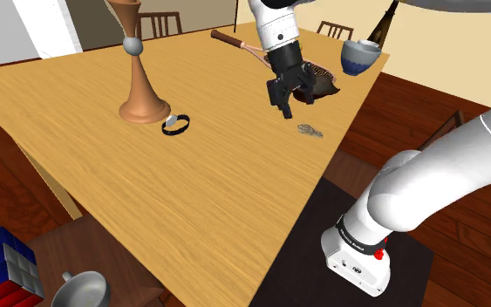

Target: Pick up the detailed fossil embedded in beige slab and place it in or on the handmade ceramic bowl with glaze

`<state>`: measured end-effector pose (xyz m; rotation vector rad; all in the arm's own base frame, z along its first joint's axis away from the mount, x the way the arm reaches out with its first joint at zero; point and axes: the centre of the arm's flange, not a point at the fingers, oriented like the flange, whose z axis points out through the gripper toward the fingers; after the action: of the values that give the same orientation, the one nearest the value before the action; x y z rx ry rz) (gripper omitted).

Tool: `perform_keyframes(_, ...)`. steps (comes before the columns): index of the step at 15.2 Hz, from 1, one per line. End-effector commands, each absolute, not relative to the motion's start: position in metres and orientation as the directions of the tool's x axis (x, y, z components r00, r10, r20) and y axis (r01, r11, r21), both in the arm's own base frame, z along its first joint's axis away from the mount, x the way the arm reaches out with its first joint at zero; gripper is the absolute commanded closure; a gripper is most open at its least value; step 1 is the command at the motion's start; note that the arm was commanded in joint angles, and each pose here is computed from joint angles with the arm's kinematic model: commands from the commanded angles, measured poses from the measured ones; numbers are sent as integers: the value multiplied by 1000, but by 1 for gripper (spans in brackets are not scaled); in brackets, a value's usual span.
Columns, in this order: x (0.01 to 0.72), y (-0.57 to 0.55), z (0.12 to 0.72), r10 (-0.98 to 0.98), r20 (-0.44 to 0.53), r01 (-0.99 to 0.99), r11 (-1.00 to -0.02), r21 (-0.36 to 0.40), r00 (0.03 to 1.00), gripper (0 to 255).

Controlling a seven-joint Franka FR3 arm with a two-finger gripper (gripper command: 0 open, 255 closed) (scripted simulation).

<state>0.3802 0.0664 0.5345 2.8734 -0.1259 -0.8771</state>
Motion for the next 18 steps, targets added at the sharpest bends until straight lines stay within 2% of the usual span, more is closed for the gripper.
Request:
perform_keyframes(1,386,74,499,-131,-704,16,-980,197,698,0)
perform_keyframes(9,357,68,472,-131,-704,16,-980,197,698,0)
perform_keyframes(16,357,68,472,-131,-704,16,-980,197,698,0)
perform_keyframes(17,357,68,472,-131,-704,16,-980,197,698,255)
perform_keyframes(18,357,68,472,-131,-704,16,-980,197,698,255)
